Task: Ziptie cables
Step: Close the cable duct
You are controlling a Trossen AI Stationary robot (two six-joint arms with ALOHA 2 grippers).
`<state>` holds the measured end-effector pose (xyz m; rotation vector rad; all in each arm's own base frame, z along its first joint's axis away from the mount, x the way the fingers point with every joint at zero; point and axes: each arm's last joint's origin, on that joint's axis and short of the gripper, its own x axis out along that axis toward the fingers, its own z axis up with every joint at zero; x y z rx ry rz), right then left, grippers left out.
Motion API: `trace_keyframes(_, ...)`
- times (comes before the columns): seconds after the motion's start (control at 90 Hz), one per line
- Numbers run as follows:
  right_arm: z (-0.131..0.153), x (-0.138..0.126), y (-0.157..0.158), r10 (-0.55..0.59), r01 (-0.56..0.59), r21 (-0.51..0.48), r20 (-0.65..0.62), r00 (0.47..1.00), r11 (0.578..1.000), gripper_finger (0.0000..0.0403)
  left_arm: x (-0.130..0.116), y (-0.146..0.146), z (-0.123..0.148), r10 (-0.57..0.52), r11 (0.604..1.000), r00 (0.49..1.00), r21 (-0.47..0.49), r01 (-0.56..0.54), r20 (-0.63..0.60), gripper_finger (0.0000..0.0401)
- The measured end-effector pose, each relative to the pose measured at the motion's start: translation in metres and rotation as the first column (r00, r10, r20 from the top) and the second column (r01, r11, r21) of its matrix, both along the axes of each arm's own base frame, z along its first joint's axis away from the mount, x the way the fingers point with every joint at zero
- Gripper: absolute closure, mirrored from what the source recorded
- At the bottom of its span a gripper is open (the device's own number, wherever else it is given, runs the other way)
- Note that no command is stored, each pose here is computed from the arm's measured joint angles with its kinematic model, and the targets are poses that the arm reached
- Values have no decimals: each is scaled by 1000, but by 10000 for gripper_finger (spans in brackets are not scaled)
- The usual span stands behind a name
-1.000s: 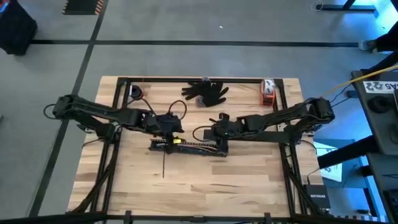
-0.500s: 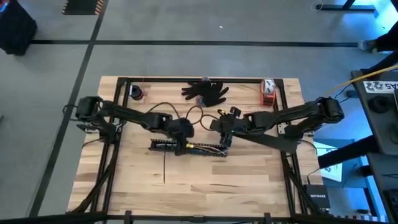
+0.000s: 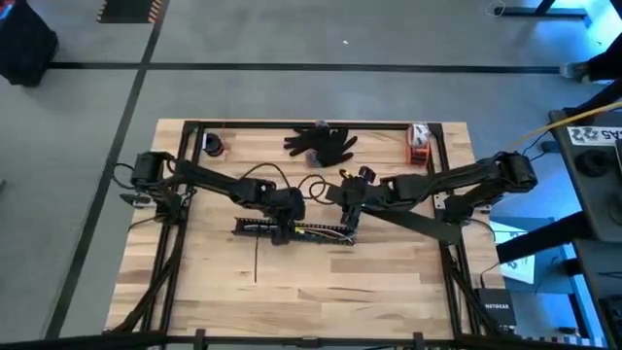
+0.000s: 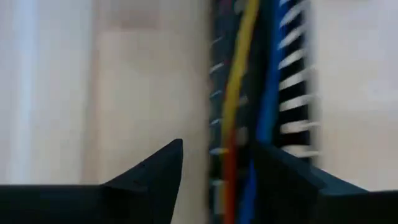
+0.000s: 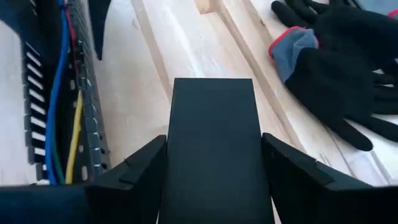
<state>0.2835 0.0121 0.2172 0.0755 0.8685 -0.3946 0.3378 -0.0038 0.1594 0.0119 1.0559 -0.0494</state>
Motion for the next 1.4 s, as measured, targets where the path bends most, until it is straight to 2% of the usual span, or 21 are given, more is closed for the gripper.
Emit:
trace_keyframes(0.178,0,0,0,0,0,0,-2,1000,1000,177,-4,-1,0,-4,1000,999,15,4,-40,319)
trace_keyframes(0.322,-1,-1,0,1,-1,-1,-6,1000,1000,177,-15,-5,-2,-31,999,989,22,34,-145,388)
trace_keyframes(0.644,-3,-1,0,17,-17,-14,-13,1000,1000,177,-42,-16,5,-66,997,934,18,77,-351,397)
trace_keyframes(0.733,-2,-1,0,18,-18,-14,-9,1000,1000,177,-42,-16,3,-32,999,933,13,39,-359,384)
trace_keyframes(0.811,-2,0,0,20,-21,-15,-7,1000,1000,177,-38,-16,4,-27,999,947,9,31,-320,365)
trace_keyframes(1.056,-2,0,0,22,-22,-17,-6,1000,1000,177,-28,-17,15,-25,999,965,-26,19,-261,271)
trace_keyframes(1.289,0,-2,0,21,-21,-8,0,1000,1000,177,-4,-17,56,-40,999,993,-23,38,-112,186)
trace_keyframes(1.4,6,-6,1,21,-22,39,19,1000,999,177,4,-13,73,-31,999,998,-26,29,-60,161)
